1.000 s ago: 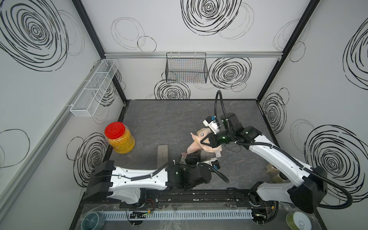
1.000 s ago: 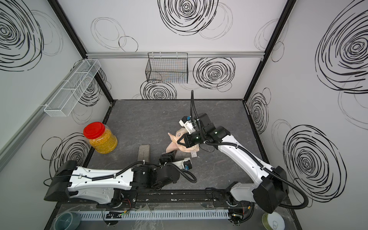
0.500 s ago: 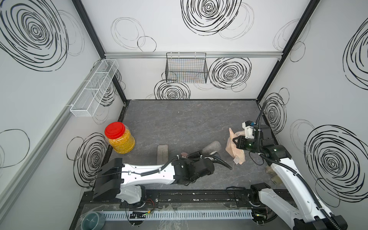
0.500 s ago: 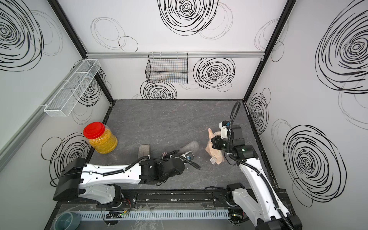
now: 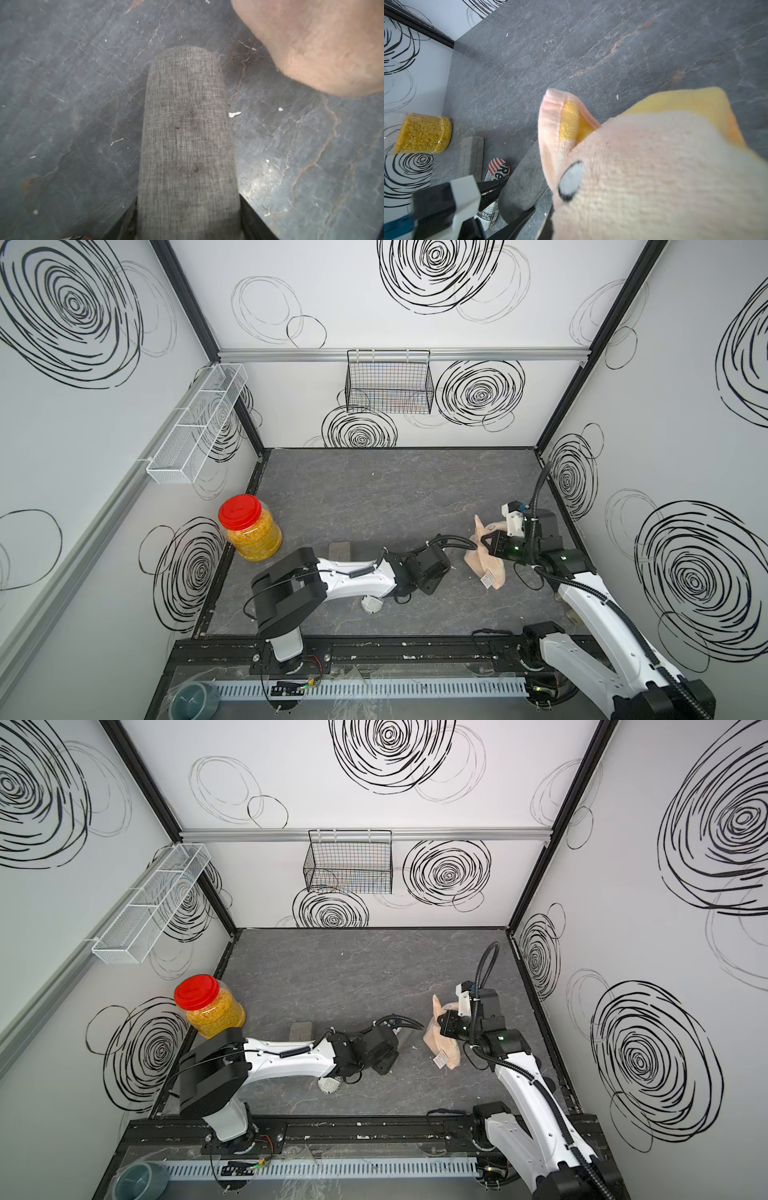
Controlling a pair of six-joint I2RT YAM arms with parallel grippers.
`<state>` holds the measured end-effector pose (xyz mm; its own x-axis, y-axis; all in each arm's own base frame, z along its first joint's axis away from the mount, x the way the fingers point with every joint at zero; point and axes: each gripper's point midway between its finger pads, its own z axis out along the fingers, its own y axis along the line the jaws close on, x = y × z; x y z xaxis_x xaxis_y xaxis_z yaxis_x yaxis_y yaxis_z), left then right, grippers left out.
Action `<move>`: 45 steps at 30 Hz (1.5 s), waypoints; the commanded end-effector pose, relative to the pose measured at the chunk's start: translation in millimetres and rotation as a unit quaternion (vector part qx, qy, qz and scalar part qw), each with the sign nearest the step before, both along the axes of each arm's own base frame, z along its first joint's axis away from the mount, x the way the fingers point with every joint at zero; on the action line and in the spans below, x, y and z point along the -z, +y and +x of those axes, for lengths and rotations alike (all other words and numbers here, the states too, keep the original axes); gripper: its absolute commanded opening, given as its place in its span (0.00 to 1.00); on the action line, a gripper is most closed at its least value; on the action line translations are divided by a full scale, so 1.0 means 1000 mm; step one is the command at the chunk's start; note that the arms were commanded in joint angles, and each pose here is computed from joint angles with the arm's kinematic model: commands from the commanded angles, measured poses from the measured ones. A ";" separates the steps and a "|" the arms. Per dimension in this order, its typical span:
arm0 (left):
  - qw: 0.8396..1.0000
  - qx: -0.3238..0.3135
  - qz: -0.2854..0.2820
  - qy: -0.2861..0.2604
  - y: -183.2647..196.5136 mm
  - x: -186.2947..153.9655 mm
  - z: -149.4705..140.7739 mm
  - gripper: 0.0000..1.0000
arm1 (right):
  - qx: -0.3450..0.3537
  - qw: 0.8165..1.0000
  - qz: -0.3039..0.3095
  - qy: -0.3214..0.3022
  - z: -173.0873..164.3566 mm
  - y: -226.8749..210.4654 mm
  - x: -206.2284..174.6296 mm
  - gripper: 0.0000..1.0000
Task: Wipe the eyeglass case
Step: Place the eyeglass case at the center of the board, then adjust the eyeglass case at the center of the board.
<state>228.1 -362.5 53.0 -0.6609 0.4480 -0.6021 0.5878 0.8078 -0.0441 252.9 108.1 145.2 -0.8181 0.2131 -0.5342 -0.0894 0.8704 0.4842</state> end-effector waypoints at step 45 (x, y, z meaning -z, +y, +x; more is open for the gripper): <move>0.986 0.161 0.020 -0.031 0.032 -0.048 -0.009 0.93 | -0.051 0.998 -0.004 0.020 0.059 0.045 0.033 0.00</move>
